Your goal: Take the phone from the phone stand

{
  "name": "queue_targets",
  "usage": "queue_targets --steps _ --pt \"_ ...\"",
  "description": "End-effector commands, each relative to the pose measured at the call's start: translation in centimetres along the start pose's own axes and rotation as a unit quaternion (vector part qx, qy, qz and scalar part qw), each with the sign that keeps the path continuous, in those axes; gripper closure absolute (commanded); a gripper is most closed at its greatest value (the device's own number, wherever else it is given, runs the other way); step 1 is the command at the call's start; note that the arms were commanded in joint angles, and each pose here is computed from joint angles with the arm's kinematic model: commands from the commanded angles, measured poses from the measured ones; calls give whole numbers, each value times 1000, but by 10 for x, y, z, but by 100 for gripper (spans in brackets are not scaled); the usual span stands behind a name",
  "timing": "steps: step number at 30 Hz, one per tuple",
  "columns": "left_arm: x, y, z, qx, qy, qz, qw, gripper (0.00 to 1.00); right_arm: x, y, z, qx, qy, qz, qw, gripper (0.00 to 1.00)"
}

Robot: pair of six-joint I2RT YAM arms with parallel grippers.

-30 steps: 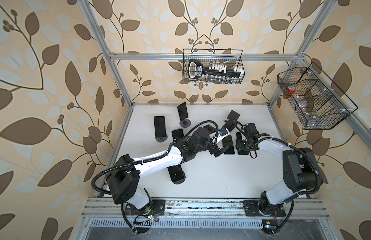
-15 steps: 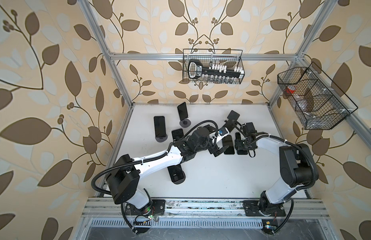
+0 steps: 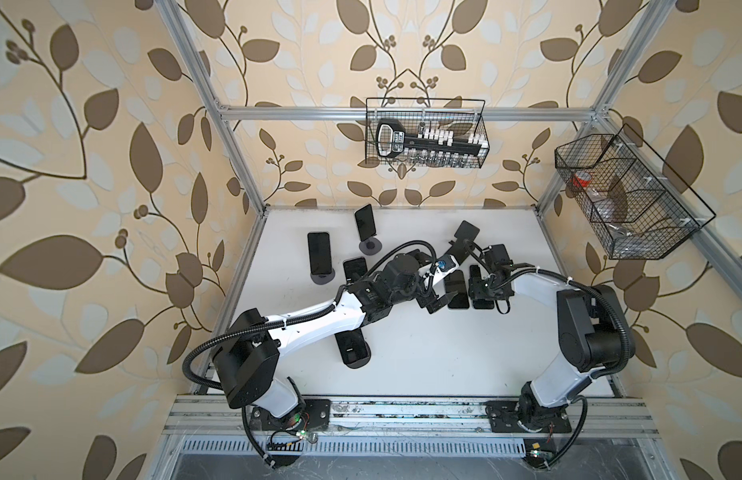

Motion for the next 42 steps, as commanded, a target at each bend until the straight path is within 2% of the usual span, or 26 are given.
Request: queue_targets --steps 1,12,23,36,42 --pt "-9 0 18 15 -30 8 999 1 1 2 9 10 -7 8 1000 35" --pt "-10 3 17 26 -26 20 999 1 0 4 9 11 -7 14 1000 29" --pt "-10 3 17 26 -27 21 999 1 -3 3 10 6 -10 11 1000 19" --pt "-11 4 17 27 -28 24 999 1 -14 5 13 11 -24 26 999 21" --pt "-12 4 19 26 -30 26 999 1 -23 -2 18 16 -38 11 999 21"
Point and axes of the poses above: each gripper's point midway between its finger pads, its own x axis out along the fingers, its own y axis along the line the jaws close on, z = x × y, the point moved 3 cm from there along -x, back along the fingers, and after that the axes turned 4 degrees about -x, right-handed, at the moved point
